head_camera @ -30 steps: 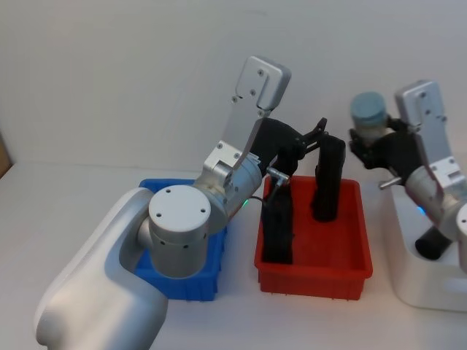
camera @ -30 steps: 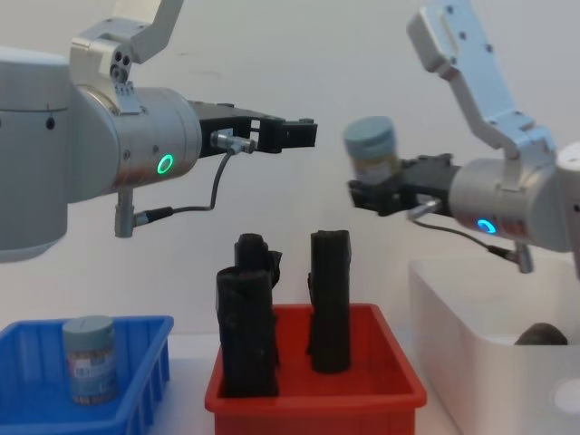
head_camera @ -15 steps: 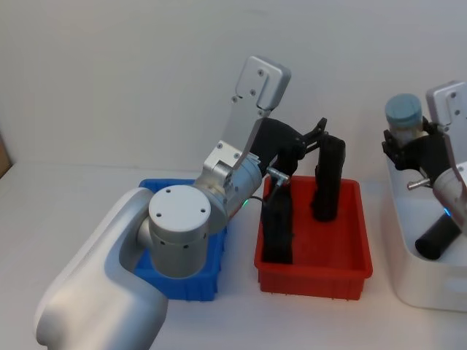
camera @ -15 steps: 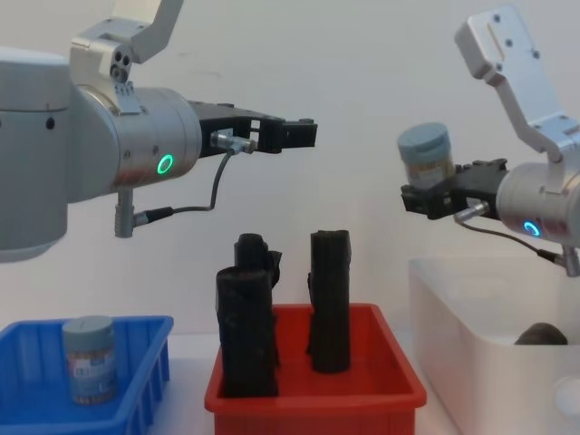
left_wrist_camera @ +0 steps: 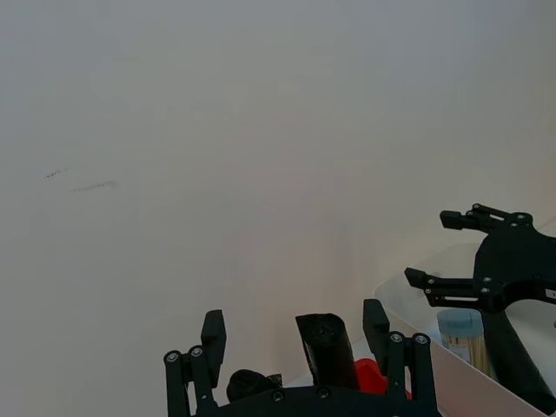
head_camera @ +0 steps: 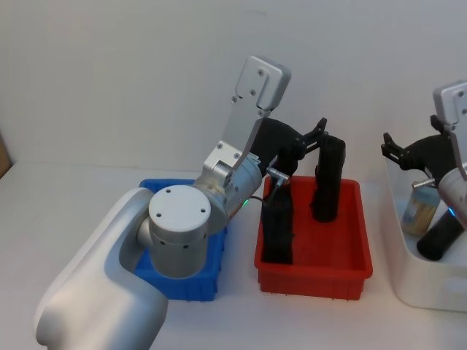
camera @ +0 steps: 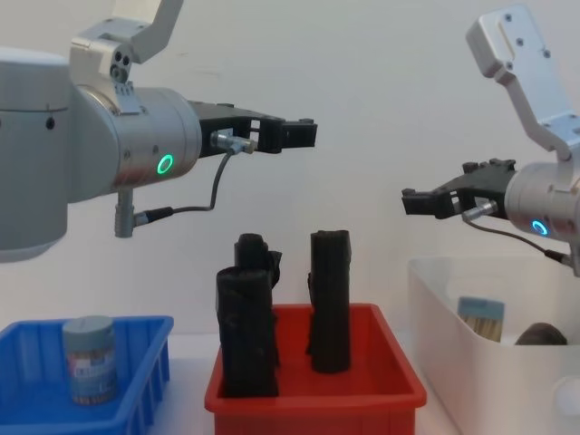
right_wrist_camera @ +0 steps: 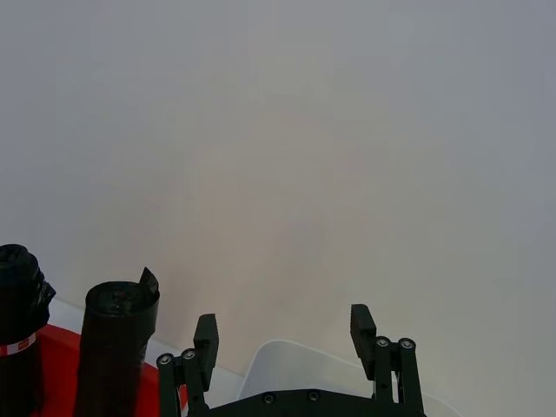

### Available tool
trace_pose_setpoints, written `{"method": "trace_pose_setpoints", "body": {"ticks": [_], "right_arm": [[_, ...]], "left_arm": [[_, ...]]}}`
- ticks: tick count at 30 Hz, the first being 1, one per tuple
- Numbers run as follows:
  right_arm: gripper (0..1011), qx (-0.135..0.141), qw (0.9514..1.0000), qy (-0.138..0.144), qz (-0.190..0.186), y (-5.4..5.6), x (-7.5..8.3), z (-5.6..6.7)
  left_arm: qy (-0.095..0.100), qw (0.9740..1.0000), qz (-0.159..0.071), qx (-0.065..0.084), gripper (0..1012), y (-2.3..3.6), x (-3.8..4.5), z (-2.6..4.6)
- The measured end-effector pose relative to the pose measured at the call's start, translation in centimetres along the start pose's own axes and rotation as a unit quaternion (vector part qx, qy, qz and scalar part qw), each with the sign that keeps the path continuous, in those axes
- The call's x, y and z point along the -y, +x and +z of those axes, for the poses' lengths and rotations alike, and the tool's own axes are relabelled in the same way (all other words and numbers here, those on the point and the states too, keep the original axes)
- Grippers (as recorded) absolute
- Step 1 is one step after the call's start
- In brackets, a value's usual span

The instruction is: Pick the cotton swabs from the blue box and place them into the white box.

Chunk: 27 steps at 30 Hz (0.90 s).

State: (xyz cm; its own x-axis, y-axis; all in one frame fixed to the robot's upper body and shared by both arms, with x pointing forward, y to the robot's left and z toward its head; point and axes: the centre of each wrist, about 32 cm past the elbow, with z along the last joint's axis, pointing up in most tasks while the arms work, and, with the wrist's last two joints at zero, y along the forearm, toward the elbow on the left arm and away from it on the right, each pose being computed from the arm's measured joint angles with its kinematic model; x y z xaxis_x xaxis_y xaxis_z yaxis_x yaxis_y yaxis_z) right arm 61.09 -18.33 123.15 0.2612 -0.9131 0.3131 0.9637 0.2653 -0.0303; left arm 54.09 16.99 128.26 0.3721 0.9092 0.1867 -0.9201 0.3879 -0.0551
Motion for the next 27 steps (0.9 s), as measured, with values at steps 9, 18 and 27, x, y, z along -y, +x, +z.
{"method": "trace_pose_setpoints", "body": {"ticks": [9, 18, 27], "right_arm": [[1002, -0.002, 1.0000, -0.001, -0.001, 0.10, 0.03, -0.01], [1001, -0.003, 1.0000, -0.001, -0.001, 0.15, 0.05, -0.03], [1001, -0.004, 1.0000, -0.002, -0.002, 0.20, 0.06, -0.04]], "left_arm": [[0.000, 1.0000, 0.000, 0.000, 1004, 0.00, 0.00, 0.00], [0.000, 1.0000, 0.000, 0.000, 1004, 0.00, 0.00, 0.00], [0.000, 1.0000, 0.000, 0.000, 1004, 0.00, 0.00, 0.00]]}}
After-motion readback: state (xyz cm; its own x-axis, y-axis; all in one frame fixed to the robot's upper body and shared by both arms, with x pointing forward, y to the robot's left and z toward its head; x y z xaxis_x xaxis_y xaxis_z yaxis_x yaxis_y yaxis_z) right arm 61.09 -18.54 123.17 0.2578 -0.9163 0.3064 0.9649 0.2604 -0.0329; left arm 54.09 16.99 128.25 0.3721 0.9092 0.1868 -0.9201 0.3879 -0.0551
